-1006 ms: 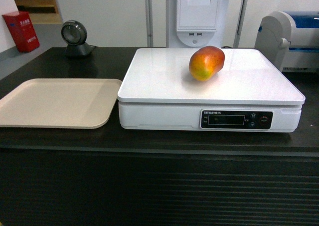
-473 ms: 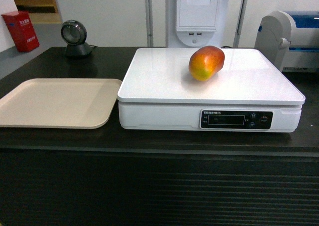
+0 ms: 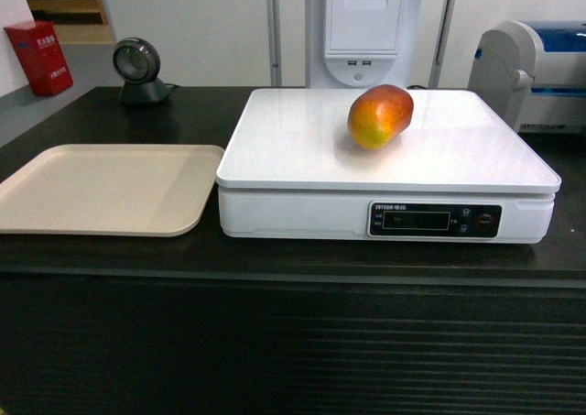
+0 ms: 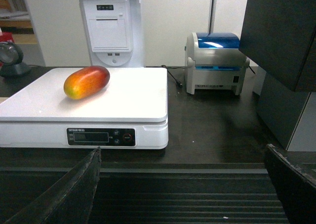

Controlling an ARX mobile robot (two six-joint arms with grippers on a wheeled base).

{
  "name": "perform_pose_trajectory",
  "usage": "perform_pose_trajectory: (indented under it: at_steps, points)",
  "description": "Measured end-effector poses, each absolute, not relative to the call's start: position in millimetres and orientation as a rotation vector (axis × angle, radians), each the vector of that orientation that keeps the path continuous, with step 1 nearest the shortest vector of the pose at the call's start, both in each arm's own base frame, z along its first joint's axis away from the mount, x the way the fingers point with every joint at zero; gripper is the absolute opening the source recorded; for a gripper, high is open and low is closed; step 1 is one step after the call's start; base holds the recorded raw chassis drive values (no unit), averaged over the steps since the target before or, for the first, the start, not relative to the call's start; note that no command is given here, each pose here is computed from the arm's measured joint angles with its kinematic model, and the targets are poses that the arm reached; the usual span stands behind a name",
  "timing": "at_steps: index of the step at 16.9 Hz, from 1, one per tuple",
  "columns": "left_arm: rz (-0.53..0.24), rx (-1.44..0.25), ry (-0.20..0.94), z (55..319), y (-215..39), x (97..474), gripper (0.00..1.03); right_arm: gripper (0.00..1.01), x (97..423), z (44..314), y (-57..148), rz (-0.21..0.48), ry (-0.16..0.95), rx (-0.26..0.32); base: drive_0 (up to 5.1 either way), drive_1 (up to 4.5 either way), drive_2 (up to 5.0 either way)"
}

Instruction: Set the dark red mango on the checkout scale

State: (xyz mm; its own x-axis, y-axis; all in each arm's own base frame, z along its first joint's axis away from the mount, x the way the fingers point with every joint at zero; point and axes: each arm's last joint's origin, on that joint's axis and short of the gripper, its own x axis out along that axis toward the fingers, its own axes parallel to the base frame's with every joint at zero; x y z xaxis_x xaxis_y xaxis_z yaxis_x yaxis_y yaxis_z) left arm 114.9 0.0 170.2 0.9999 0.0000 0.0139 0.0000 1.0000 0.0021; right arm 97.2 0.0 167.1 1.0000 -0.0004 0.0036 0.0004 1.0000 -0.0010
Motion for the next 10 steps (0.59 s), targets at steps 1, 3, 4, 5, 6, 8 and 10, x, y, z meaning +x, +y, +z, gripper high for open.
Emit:
perform_pose_trajectory:
  at_steps: [1,3,4,5,6,8,10]
  points:
    - [0.0,0.002,-0.013,170,0,114,0.02,0.98,97,167,0,0.0,-0.004,-0.001,0.0,0.0,0.0]
    - [0.0,0.002,-0.009,170,0,113,0.02,0.98,97,167,0,0.0,-0.004,-0.001,0.0,0.0,0.0]
    - [0.0,0.002,-0.012,170,0,111,0.02,0.98,97,167,0,0.0,-0.004,-0.001,0.0,0.0,0.0]
    - [0.0,0.002,-0.012,170,0,110,0.02,0.98,97,167,0,0.0,-0.004,-0.001,0.0,0.0,0.0]
    - [0.0,0.002,-0.01,169,0,109,0.02,0.98,97,167,0,0.0,-0.004,-0.001,0.0,0.0,0.0]
    - [0.0,0.002,0.024,166,0,103,0.02,0.98,97,167,0,0.0,-0.004,-0.001,0.0,0.0,0.0]
    - [0.002,0.002,-0.019,170,0,97,0.02,0.98,97,167,0,0.0,-0.004,-0.001,0.0,0.0,0.0]
